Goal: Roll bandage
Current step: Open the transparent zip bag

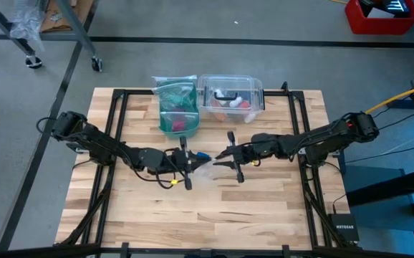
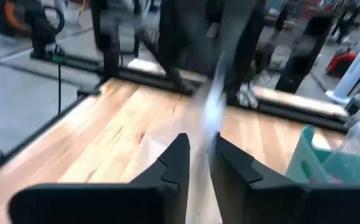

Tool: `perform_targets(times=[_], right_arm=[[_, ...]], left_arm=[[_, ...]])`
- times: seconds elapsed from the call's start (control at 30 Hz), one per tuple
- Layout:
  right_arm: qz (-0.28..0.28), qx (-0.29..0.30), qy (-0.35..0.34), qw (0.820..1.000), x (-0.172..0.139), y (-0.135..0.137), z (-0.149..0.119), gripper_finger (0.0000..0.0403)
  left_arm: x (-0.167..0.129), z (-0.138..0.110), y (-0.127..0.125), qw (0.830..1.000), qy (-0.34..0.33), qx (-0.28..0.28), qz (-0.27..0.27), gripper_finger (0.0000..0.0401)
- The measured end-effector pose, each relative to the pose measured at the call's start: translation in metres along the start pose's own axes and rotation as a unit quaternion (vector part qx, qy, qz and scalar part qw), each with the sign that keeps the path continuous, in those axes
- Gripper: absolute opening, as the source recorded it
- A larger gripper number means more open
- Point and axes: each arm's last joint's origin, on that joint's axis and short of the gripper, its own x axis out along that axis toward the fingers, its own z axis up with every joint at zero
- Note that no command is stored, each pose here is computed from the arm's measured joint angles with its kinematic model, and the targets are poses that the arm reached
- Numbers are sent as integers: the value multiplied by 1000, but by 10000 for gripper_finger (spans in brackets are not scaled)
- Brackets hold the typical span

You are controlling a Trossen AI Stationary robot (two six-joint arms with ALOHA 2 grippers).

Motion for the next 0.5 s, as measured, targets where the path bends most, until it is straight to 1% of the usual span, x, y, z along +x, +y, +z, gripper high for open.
perform_targets(times=[0.3,0.5], right_arm=[[1,1,8,1000,0,0,-2,70],[-4,-1,-21,1000,0,-1,4,71]], left_arm=[[-1,0,-1,1000,3,6,-1,0],[-3,-2,-7,1000,14,8,-11,0]])
